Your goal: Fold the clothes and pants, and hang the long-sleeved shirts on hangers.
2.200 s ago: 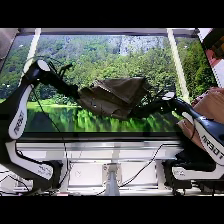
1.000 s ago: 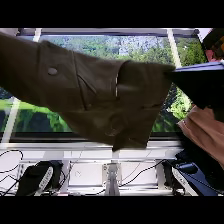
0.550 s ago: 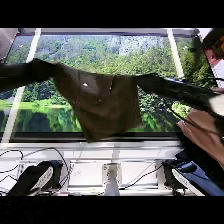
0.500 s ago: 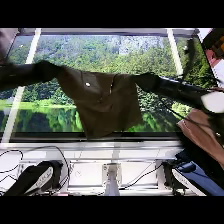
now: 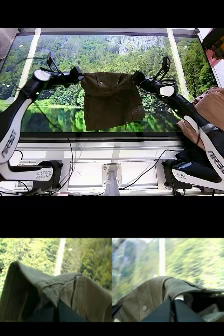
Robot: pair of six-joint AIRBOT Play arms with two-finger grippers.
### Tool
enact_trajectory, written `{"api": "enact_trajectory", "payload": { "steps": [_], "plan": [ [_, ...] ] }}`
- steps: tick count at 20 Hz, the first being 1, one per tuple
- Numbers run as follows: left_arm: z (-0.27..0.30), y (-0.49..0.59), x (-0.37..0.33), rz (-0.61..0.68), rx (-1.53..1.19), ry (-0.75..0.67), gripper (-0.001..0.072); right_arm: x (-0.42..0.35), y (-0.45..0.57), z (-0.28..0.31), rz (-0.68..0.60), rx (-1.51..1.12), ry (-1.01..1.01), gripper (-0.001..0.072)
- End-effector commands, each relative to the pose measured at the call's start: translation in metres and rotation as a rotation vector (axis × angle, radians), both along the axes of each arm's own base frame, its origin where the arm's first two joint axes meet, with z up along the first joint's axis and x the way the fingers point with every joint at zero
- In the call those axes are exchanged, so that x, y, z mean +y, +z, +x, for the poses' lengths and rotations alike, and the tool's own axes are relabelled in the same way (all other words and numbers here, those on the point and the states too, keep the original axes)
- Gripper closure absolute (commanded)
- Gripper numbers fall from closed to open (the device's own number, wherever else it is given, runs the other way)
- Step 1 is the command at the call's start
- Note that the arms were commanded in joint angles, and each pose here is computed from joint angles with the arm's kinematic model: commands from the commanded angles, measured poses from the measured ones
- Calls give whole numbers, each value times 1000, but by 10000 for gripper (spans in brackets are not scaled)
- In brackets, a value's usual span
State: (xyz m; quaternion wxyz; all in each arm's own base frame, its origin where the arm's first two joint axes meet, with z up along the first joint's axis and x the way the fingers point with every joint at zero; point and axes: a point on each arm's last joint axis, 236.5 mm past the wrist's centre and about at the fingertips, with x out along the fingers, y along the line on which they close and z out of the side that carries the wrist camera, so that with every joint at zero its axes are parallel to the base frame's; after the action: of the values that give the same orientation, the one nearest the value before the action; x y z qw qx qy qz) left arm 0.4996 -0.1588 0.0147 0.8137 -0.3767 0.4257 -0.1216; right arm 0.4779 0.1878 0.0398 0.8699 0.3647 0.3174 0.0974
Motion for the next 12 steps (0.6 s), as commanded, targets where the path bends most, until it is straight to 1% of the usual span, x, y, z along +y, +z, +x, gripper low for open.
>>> {"api": "enact_trajectory", "payload": {
  "steps": [1, 2, 3, 5, 7, 10, 12],
  "plan": [
    [16, -30, -4, -41, 19, 61, 318, -20, -22, 19, -46, -18, -90, 500],
    [16, -29, -5, -17, -3, 37, 168, -23, -18, 22, -54, -35, -96, 319],
    [16, -27, -5, 7, -26, 14, 164, -25, -12, 26, -83, -62, -86, 260],
    [16, -21, -2, 73, -92, -49, 163, -28, -1, 32, -160, -95, -13, 264],
    [14, -11, 5, 113, -140, -101, 164, -41, 5, 33, -202, -64, 69, 264],
    [13, 1, 22, 144, -178, -133, 164, -92, 12, 34, -255, 8, 119, 264],
    [4, -1, 26, 162, -185, -208, 164, -123, 9, 25, -310, 51, 182, 264]
  ]
}}
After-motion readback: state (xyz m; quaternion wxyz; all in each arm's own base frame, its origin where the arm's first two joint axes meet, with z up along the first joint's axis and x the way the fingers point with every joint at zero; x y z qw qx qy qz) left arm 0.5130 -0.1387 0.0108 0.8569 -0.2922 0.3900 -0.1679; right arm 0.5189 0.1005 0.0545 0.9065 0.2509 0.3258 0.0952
